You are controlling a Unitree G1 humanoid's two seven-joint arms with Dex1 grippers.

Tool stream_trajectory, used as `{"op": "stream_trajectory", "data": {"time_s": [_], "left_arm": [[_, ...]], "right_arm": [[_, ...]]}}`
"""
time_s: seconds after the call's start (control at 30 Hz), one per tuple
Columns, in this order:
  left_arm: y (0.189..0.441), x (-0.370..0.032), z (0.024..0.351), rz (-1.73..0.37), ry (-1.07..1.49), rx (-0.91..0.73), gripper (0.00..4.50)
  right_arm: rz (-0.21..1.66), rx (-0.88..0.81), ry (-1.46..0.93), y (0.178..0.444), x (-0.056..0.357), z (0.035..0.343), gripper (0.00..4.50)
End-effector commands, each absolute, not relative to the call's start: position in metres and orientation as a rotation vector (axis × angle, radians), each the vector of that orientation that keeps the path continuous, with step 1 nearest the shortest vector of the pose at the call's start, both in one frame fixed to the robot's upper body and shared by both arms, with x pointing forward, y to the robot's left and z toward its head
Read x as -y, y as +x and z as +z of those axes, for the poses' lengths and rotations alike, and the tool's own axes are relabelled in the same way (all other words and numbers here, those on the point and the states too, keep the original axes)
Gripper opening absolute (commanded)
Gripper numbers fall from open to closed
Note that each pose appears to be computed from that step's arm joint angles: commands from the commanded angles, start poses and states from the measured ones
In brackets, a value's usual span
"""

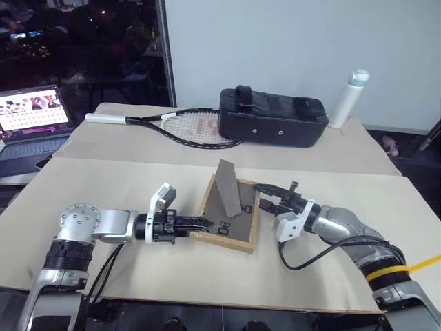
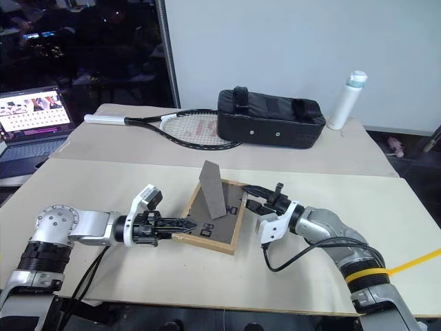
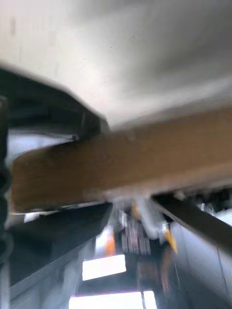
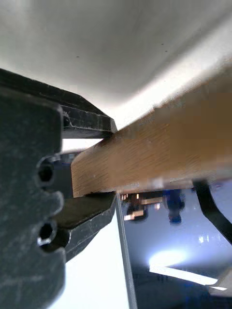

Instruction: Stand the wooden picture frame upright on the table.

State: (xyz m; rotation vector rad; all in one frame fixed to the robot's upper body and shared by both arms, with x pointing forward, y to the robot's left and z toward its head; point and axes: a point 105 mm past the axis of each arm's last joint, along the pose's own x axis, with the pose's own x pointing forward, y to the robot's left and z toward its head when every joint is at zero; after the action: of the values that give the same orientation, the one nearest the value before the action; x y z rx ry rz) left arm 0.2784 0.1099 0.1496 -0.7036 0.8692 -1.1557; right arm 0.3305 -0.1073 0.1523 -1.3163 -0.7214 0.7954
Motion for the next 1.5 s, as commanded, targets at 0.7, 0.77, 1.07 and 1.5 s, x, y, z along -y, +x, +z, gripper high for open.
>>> {"op": "stream_trajectory", "data": {"time_s": [0.7,0.77,1.07,1.5], "left_arm": [[0.299,-0.198,0.207,-0.903,-0.364,-0.152,4.50],[0.300,-0.198,0.203,-0.882,-0.364,-0.159,4.50],[0.309,-0.209,0.197,-0.806,-0.360,-0.167,4.50],[0.315,-0.214,0.189,-0.772,-0.379,-0.173,4.50]], "right_arm": [[0.837,0.139,-0.102,0.394,0.131,0.187,1.17],[0.846,0.078,0.002,0.396,0.131,0.181,1.17],[0.905,-0.201,0.327,0.379,0.128,0.135,1.17],[0.976,-0.287,0.373,0.339,0.108,0.119,1.16]]}}
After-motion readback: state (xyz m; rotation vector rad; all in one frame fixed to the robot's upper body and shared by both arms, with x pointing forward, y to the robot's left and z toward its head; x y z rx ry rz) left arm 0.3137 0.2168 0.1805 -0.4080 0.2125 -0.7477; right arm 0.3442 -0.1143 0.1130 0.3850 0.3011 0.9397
